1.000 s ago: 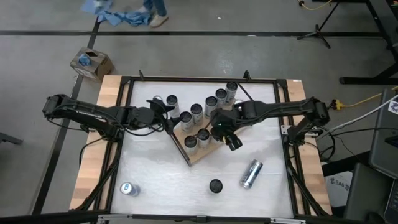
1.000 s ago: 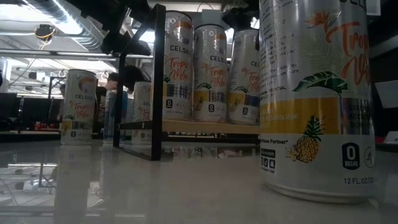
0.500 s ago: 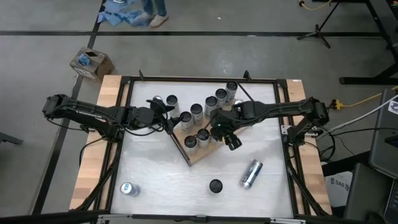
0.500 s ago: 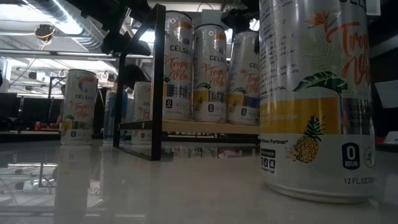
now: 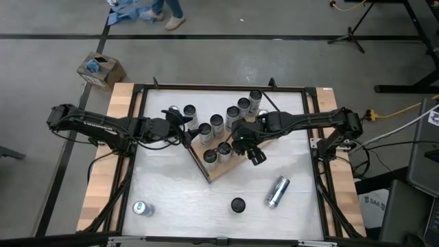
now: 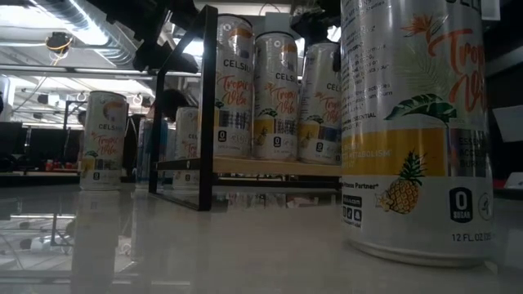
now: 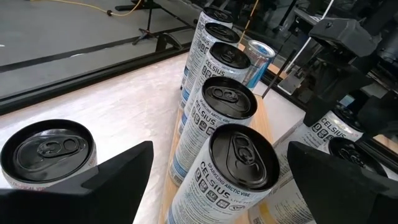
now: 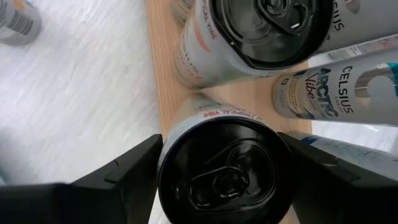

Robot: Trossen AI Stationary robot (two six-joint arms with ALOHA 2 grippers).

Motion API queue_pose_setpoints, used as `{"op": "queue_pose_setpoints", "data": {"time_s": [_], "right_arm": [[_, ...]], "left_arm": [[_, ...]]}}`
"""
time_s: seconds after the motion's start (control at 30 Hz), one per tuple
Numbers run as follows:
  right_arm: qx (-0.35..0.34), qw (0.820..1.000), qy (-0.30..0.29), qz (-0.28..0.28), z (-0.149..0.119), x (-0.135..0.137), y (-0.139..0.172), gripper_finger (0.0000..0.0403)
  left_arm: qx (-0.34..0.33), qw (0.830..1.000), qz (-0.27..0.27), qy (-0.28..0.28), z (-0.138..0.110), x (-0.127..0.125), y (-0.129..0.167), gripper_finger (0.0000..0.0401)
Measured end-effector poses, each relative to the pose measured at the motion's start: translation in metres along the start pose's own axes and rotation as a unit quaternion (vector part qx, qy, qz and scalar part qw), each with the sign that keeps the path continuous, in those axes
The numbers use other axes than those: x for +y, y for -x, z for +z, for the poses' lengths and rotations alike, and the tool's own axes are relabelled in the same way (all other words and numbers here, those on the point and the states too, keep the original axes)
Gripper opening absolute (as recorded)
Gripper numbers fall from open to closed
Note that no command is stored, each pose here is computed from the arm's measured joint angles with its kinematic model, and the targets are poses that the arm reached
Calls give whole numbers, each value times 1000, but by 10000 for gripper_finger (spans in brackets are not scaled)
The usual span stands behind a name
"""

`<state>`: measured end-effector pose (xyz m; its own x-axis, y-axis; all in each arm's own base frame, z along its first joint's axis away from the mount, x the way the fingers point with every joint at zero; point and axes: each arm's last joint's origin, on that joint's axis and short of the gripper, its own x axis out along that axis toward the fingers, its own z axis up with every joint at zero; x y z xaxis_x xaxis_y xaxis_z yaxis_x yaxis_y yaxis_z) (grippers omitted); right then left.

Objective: Place canned beverage on shelf
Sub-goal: Put the white yellow soda can on the shelf

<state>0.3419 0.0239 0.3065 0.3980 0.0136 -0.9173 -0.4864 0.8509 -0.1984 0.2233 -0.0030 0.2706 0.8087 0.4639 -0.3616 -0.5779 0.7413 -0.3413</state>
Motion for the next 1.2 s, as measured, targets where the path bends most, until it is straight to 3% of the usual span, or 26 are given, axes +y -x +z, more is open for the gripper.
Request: {"op": "queue_pose_setpoints", "data": {"time_s": [1.2], "right_arm": [[-18,1000,7,-8,3,-2,-1,289]], "left_arm": [[0,1000,0,1,0,0,0,365]]}}
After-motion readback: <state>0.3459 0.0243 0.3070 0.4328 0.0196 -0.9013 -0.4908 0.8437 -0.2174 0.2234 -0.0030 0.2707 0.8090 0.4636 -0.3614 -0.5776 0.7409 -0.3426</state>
